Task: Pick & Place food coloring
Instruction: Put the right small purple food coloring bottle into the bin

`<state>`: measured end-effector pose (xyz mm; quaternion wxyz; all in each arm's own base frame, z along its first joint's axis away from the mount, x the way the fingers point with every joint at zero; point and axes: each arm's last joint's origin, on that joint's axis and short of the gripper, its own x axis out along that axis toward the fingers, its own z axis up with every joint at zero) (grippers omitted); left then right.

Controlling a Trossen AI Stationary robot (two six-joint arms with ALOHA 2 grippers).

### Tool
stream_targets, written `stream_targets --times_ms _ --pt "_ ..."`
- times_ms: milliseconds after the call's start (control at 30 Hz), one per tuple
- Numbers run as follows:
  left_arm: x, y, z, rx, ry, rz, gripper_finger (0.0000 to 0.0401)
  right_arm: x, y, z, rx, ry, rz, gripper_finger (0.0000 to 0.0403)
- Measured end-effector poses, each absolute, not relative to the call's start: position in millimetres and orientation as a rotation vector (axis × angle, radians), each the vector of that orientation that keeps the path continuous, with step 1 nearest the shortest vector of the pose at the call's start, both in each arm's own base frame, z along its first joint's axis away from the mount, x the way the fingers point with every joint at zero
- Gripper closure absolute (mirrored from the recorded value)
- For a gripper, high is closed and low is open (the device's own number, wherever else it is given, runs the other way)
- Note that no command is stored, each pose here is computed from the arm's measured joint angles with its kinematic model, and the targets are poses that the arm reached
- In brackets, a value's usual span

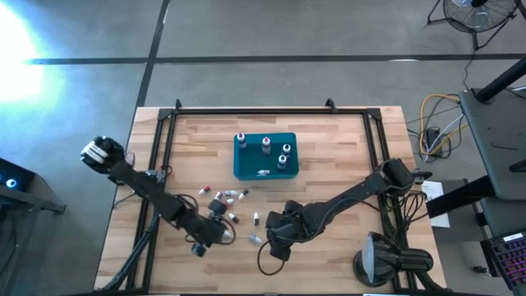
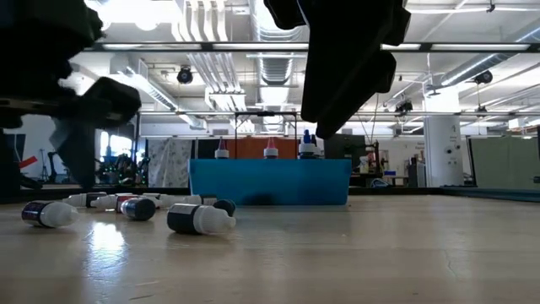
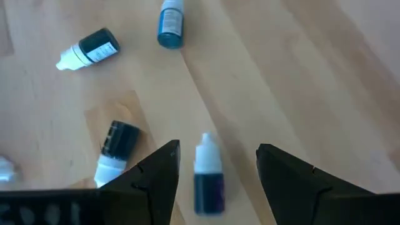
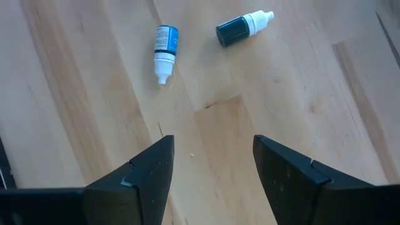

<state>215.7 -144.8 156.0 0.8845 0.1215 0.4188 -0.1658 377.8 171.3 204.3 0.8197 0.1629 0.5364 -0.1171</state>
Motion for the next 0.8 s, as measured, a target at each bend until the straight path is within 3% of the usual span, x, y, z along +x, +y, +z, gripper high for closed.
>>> stream_targets --times_ms 267,800 --pt "230 -152 142 0.234 0.944 -0.347 0.0224 377 172 204 0.345 1.144 -0.249 0.0193" --pt "230 -146 136 0.221 0.999 -0.281 0.037 376 171 201 0.342 1.151 -0.253 0.0193"
